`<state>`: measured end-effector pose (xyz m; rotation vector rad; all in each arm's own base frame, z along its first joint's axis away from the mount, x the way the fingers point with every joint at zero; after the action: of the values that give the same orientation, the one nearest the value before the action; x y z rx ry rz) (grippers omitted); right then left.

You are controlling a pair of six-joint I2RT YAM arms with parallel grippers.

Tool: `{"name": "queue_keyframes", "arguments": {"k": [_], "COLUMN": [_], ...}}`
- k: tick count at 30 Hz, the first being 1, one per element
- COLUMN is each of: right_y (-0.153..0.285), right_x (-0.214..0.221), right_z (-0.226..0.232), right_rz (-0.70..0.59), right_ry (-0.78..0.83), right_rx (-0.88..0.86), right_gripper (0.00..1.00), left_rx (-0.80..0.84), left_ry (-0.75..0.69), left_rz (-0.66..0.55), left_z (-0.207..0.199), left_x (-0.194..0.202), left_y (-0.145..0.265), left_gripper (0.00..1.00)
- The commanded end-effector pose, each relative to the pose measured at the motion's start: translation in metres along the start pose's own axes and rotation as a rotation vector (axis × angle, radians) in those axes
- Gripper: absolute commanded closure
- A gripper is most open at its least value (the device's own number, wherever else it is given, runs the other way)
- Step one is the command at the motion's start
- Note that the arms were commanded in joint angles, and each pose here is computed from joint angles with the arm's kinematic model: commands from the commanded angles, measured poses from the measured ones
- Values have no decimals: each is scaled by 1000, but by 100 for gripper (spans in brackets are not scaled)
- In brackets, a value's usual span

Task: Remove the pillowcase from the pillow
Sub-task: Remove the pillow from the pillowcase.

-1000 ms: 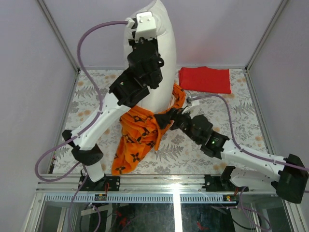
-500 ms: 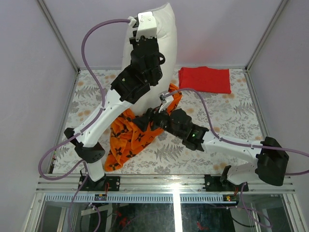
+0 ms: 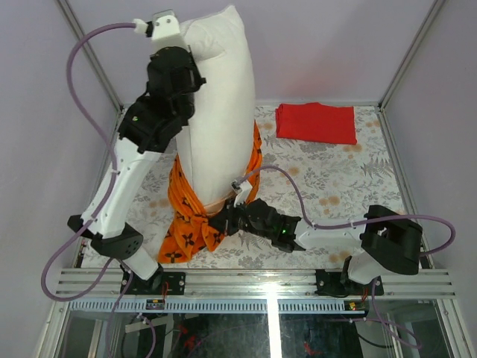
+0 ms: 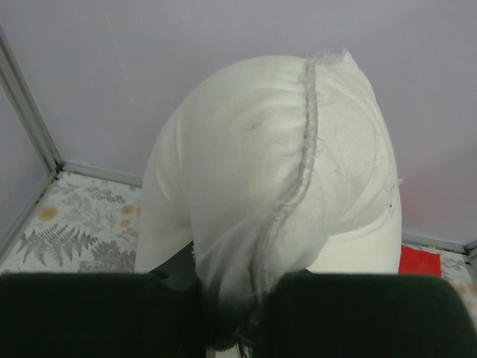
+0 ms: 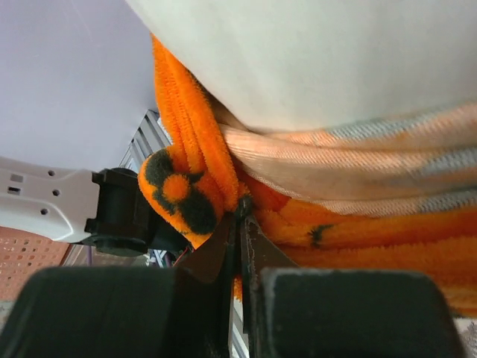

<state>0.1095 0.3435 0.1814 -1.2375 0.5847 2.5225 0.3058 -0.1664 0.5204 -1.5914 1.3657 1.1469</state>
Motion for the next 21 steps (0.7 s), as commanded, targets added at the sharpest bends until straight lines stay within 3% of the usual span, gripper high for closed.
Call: {"name": "queue_keyframes", "arguments": {"k": [1, 4, 7, 9, 11, 14, 17, 21], "right_y": [11, 19, 37, 58, 83, 117, 144, 159], "right_x": [29, 3, -40, -75, -107, -150, -176, -190], "right_z": [-7, 2, 15, 24, 29, 15, -19, -66], "right_rz": [84, 4, -138, -267, -391, -543, -627, -654], "right_ry": [-15, 52, 131, 200, 257, 282, 177, 71], "right_rx": [37, 57, 117, 159, 227, 310, 323, 371], "right_gripper": [100, 97, 58, 24, 2, 1, 1, 1], "left_rx": [141, 171, 286, 418, 537, 654, 752, 874], "left_ry": [200, 214, 204, 199, 203, 215, 219, 205], "left_rz": [17, 26, 71, 101, 152, 197, 206, 225], "left_z": [22, 29, 31, 29, 29, 29, 29, 28], "left_x": [-28, -31, -26, -22, -18, -19, -23, -26], "left_y": [8, 10, 14, 21, 26, 35, 47, 60], "left_gripper": [100, 100, 100, 100, 100, 100, 100, 100]}}
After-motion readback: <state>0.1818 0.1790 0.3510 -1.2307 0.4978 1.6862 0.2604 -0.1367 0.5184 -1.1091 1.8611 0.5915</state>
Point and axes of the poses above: each gripper's point midway between its finger pads, its own y axis back along the fingers, its own z axis along the line the jaws close on, x = y × z, the point moved 10 cm from there along y, back along the fingers, and after that the axes turned 9 degrees about y, right-handed, at the moved point
